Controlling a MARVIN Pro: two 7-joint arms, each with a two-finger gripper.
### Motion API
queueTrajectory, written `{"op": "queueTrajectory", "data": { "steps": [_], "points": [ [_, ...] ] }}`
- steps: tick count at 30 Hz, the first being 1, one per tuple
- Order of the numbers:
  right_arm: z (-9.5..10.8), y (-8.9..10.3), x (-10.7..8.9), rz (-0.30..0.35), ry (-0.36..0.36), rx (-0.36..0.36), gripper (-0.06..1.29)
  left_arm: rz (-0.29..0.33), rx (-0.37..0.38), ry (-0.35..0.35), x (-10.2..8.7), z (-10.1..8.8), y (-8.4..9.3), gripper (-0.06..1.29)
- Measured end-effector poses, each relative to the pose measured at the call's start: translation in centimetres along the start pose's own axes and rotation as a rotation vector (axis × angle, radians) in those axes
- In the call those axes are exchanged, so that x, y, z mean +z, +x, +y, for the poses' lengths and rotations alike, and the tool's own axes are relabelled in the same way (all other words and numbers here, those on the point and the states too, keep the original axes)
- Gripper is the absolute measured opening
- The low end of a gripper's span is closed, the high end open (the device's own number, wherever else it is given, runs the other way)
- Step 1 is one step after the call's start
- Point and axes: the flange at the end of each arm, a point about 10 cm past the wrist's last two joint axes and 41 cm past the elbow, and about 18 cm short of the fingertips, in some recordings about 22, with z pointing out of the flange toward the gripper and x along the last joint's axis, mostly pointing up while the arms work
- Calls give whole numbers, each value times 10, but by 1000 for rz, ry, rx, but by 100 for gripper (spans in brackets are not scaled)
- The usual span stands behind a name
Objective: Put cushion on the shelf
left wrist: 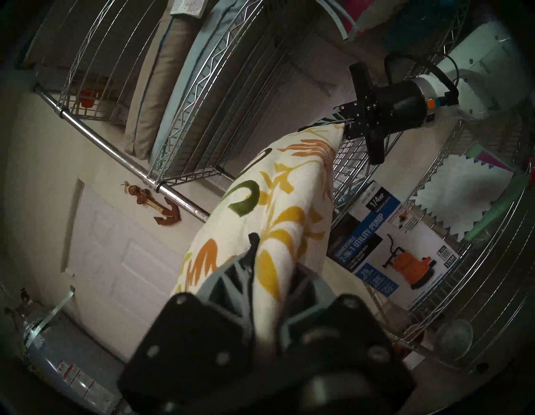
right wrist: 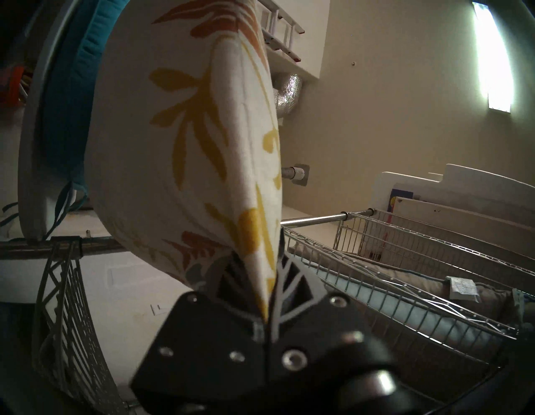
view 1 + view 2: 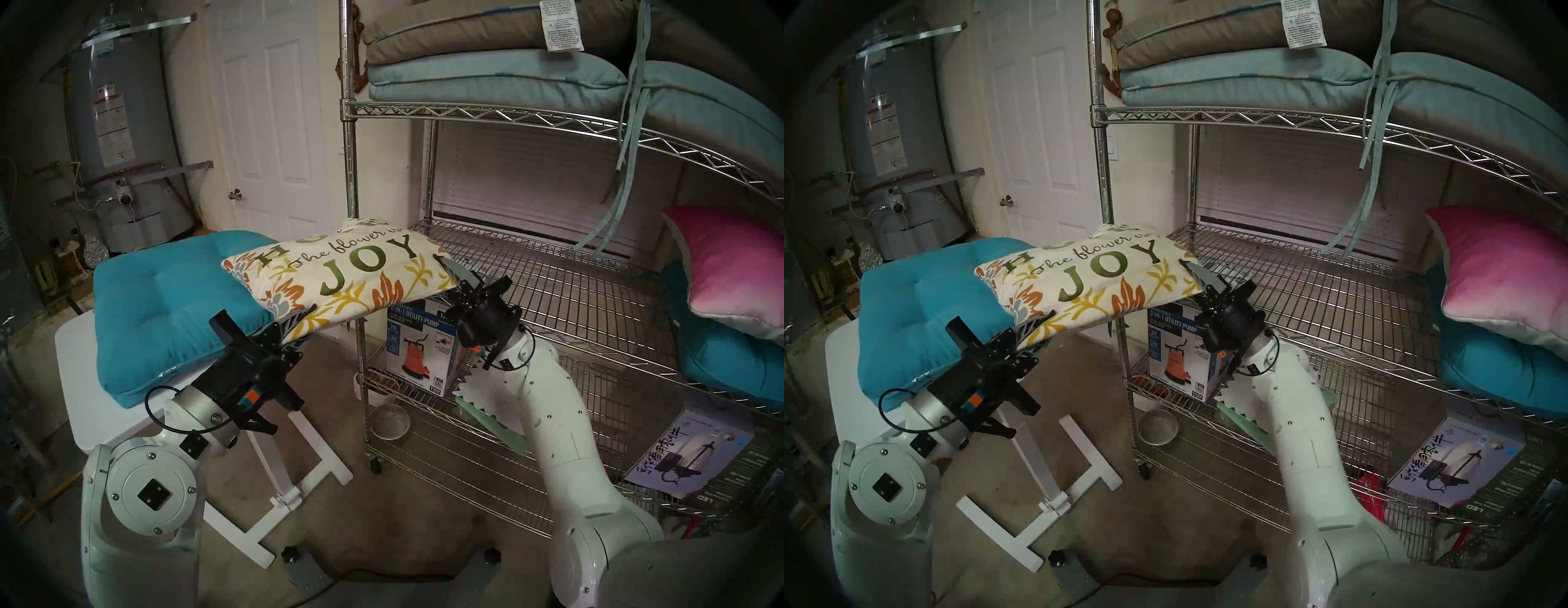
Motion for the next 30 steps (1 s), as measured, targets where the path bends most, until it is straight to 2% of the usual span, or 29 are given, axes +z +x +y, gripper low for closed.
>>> {"op": "queueTrajectory", "data": {
  "steps": [8, 15, 25, 30],
  "points": [
    [37, -8, -18, -11, -30, -87, 0, 58, -8, -19, 9, 2, 12, 11],
    [59, -10, -30, -19, -47, -130, 0, 88, 8, -24, 15, -1, 18, 11],
    [74, -15, -41, -49, -79, -144, 0, 122, 62, -16, 28, -15, 26, 11],
    [73, -20, -45, -72, -83, -137, 0, 124, 78, -25, 39, -17, 21, 11]
  ]
}}
